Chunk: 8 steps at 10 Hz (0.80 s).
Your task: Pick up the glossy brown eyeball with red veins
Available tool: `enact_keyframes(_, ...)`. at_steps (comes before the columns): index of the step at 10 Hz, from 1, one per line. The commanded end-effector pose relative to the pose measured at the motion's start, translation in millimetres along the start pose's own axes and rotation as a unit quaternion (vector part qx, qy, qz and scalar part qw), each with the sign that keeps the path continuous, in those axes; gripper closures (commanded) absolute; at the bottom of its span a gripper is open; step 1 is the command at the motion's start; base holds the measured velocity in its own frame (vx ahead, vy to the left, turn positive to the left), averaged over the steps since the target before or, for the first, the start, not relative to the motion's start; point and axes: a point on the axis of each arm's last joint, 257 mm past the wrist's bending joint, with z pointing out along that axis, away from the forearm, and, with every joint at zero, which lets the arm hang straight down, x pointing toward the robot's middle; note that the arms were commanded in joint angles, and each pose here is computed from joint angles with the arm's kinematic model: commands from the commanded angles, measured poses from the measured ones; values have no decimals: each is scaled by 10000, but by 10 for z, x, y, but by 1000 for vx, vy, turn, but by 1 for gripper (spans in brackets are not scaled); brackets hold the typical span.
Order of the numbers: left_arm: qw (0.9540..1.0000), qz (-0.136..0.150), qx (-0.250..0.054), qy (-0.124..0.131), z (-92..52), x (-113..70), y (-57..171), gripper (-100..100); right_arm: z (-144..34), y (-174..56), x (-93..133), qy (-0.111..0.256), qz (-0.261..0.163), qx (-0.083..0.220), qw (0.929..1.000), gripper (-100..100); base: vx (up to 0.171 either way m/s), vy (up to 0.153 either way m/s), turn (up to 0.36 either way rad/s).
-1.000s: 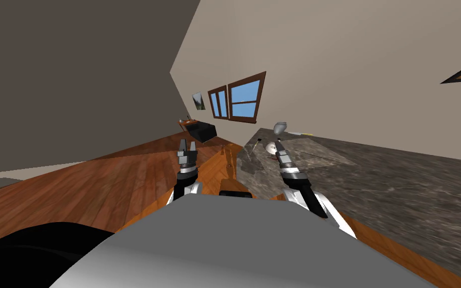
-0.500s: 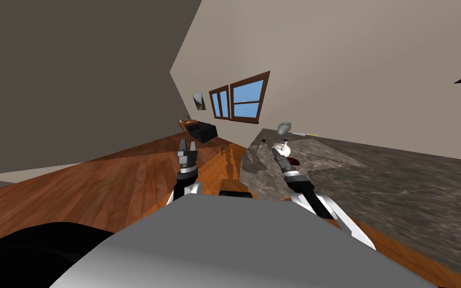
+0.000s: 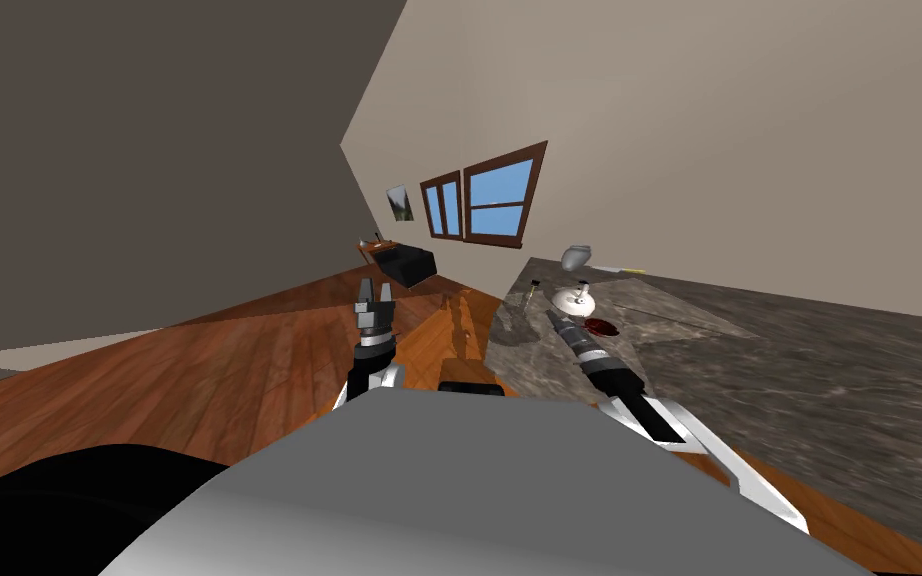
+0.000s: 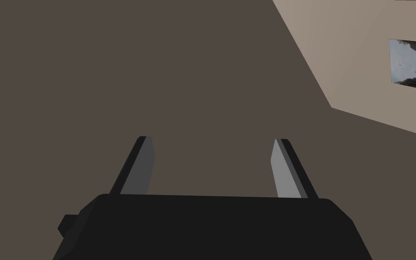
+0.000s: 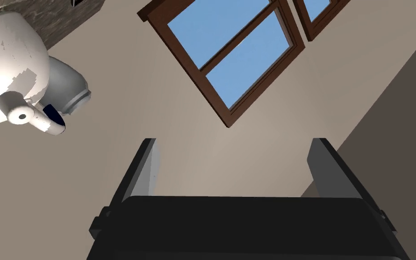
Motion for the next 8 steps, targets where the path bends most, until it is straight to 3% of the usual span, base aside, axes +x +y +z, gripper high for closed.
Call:
enact_keyframes(1, 10000, 0, 0, 0, 0, 0, 0, 0, -83, -331, 59, 255, -368, 324, 9985, -100, 37, 127, 6)
enact_keyframes(2, 10000, 0, 0, 0, 0, 0, 0, 0, -76, -327, 48, 304, -453, 286, 9981, -100, 29, 90, -6)
enact_keyframes(3, 10000, 0, 0, 0, 0, 0, 0, 0, -168, -593, 110, 511, -742, 572, 9943, -100, 45, 93, 4)
enact_keyframes(4, 10000, 0, 0, 0, 0, 0, 0, 0, -160, -590, 97, 551, -818, 537, 9937, -100, 43, 86, -3)
enact_keyframes(5, 10000, 0, 0, 0, 0, 0, 0, 0, -264, -856, 137, 780, -1146, 799, 9871, -100, 62, 101, 8)
enact_keyframes(6, 10000, 0, 0, 0, 0, 0, 0, 0, -259, -855, 129, 799, -1184, 782, 9867, -100, 50, 84, -6)
enact_keyframes(7, 10000, 1, 0, 0, 0, 0, 0, 0, -372, -1119, 147, 1038, -1534, 1023, 9774, -100, 67, 83, 10)
enact_keyframes(8, 10000, 1, 0, 0, 0, 0, 0, 0, -370, -1119, 143, 1044, -1547, 1016, 9772, -100, 49, 78, 1)
